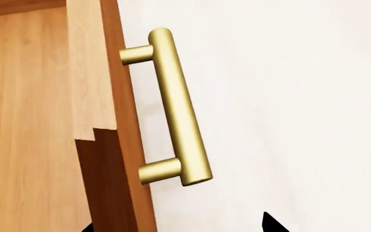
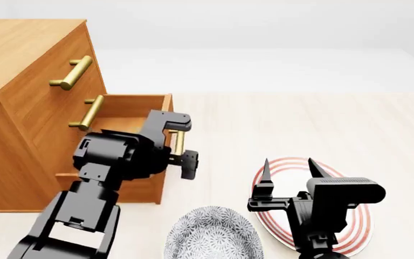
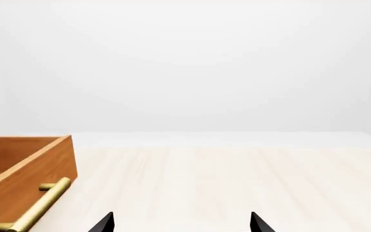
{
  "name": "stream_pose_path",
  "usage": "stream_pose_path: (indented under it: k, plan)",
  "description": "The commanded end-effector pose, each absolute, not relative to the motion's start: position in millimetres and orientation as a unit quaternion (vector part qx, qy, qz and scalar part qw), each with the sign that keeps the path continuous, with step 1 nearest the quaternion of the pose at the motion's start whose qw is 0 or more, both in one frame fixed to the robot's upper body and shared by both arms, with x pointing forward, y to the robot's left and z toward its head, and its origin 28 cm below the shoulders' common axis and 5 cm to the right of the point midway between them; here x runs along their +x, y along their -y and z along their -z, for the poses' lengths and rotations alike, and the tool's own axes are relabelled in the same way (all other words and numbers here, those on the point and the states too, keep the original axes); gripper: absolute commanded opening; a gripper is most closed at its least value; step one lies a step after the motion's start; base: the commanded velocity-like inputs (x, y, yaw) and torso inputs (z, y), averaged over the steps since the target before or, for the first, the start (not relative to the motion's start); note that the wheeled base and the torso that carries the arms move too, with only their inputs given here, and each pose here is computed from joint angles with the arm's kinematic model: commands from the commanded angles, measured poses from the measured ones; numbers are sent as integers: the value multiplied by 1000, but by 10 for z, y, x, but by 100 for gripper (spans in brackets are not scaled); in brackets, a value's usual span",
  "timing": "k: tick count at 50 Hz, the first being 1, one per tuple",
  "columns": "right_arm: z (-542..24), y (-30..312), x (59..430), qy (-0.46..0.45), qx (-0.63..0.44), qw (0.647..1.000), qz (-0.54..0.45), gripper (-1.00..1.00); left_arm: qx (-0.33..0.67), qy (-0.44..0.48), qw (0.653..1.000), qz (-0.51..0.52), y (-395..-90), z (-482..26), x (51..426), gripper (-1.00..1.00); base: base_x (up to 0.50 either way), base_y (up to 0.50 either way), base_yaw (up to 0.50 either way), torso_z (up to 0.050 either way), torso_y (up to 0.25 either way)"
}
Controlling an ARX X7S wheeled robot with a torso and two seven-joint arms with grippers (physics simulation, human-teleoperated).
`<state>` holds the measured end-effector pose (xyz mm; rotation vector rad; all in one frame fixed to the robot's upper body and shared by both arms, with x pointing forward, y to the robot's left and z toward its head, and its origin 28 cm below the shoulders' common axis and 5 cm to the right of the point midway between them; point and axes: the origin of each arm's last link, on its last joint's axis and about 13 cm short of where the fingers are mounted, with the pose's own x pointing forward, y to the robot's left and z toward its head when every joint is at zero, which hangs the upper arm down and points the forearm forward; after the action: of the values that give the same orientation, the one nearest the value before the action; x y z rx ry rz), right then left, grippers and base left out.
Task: Open the bottom drawer of the cabinet.
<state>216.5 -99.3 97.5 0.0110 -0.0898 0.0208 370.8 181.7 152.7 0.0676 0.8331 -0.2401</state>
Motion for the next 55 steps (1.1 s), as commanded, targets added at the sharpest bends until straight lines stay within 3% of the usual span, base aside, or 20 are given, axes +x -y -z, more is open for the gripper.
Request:
stream_pose_path:
  k: [1,24,33,43,55]
  plan:
    - [-975,1002,2166,45,6,999,-10,100,1,-394,900,188,-1550,-1542,3637,100,0,0,0,0,0]
    - [-1000,1002,2170,47,4,999,-11,100,3,-383,894,233,-1373,-1613,3549,100,0,0,0,0,0]
    - [-996,992,2175,47,5,999,-11,100,-45,-239,943,226,-1451,-1956,3361,100,0,0,0,1,4]
    - [-987,981,2184,47,6,999,-14,100,-71,-144,960,231,-1571,-2412,2993,100,0,0,-1,1,2]
    - [-1044,994,2223,57,2,998,-10,100,-42,-47,986,157,-1693,-2104,2737,100,0,0,0,0,0]
